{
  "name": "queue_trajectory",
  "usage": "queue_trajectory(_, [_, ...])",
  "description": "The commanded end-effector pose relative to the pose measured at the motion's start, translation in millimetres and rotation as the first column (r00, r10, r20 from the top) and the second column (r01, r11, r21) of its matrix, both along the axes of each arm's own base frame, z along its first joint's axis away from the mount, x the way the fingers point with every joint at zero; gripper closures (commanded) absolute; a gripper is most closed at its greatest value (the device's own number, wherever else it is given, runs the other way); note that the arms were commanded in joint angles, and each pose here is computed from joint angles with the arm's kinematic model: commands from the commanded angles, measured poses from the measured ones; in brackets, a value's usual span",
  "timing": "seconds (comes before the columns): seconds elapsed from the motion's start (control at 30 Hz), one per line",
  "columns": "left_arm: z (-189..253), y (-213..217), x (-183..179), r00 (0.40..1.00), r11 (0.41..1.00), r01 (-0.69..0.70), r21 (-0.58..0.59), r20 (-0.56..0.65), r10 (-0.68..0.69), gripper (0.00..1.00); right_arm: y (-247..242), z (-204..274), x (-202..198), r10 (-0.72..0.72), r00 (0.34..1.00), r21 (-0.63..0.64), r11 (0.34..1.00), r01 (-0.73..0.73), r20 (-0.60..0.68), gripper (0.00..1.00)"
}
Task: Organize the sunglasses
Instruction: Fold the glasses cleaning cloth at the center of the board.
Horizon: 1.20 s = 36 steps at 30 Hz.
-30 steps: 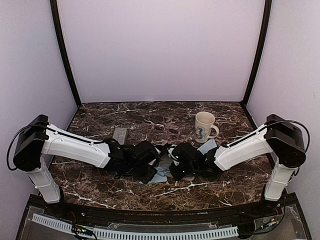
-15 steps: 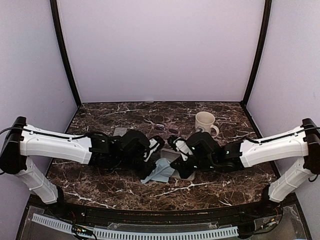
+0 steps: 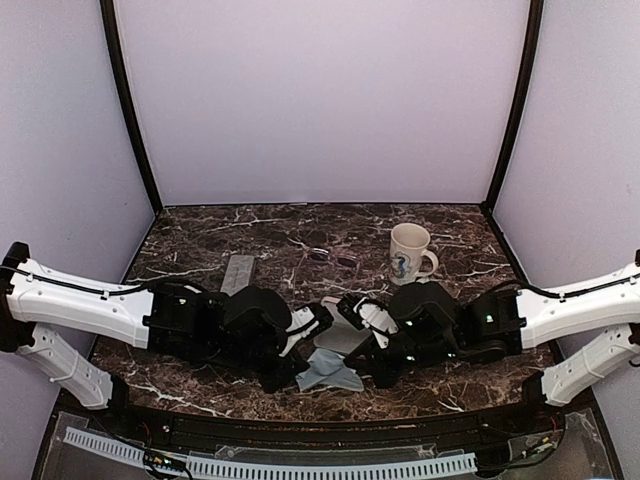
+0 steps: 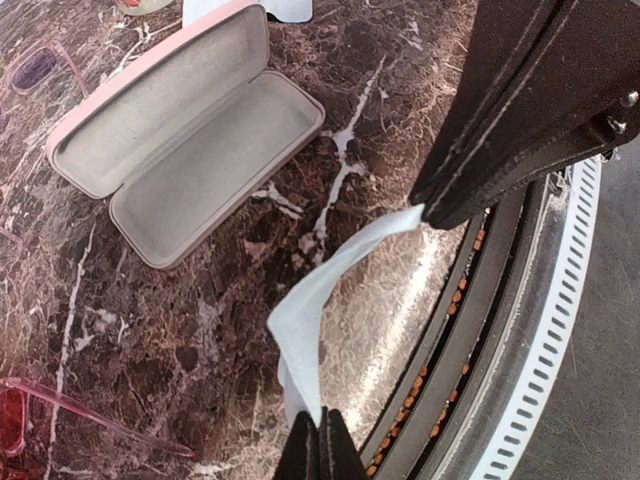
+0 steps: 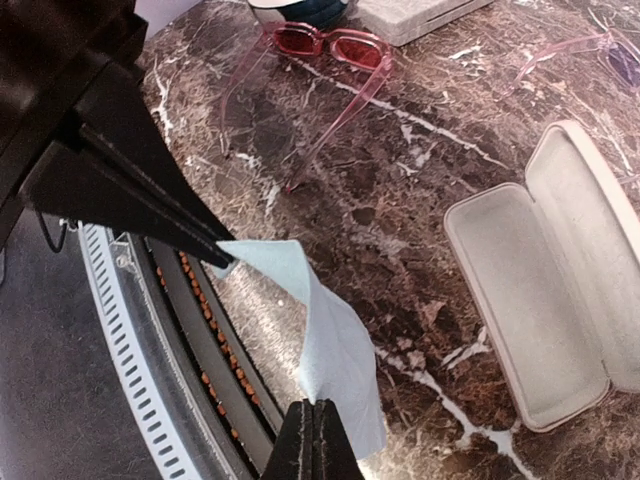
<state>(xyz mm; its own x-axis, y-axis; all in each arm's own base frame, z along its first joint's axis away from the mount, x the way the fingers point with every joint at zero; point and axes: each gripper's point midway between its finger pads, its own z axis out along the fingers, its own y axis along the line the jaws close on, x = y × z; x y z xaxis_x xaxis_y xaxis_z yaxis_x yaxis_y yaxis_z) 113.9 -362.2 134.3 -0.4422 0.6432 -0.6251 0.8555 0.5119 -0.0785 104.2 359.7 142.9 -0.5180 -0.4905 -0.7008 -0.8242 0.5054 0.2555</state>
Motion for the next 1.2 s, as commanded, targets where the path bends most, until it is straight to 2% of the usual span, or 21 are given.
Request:
queue_trajectory(0.0, [3.4, 12.3, -18.3, 1.000, 1.000, -0.004, 0.004, -0.023, 0.004, 1.00, -9.8, -9.0, -21.9, -0.018, 0.999, -0.031, 0.999, 0.016, -0.047, 1.00])
queue_trajectory(0.37, [0.6, 12.2, -49.3, 0.999, 1.000, 0.013, 0.006, -0.040, -0.012, 1.00, -6.3, -13.2, -54.1, -0.031, 0.997, -0.023, 0.999, 0.030, -0.069, 1.00])
queue_trajectory(0.83, [14.0, 7.0, -62.4, 1.000, 1.000, 0.025, -0.018, -0.007, -0.025, 1.00, 2.7, 11.2, -73.6, 0.018, 0.998, 0.049, 0.999, -0.015, -0.054, 1.00])
queue_trajectory(1.17, [21.0, 13.5, -59.3, 1.000, 0.998, -0.009, -0.057, 0.020, 0.010, 1.00, -3.0, 23.8, -78.1, 0.021, 0.999, 0.101, 0.995, -0.016, -0.046, 1.00])
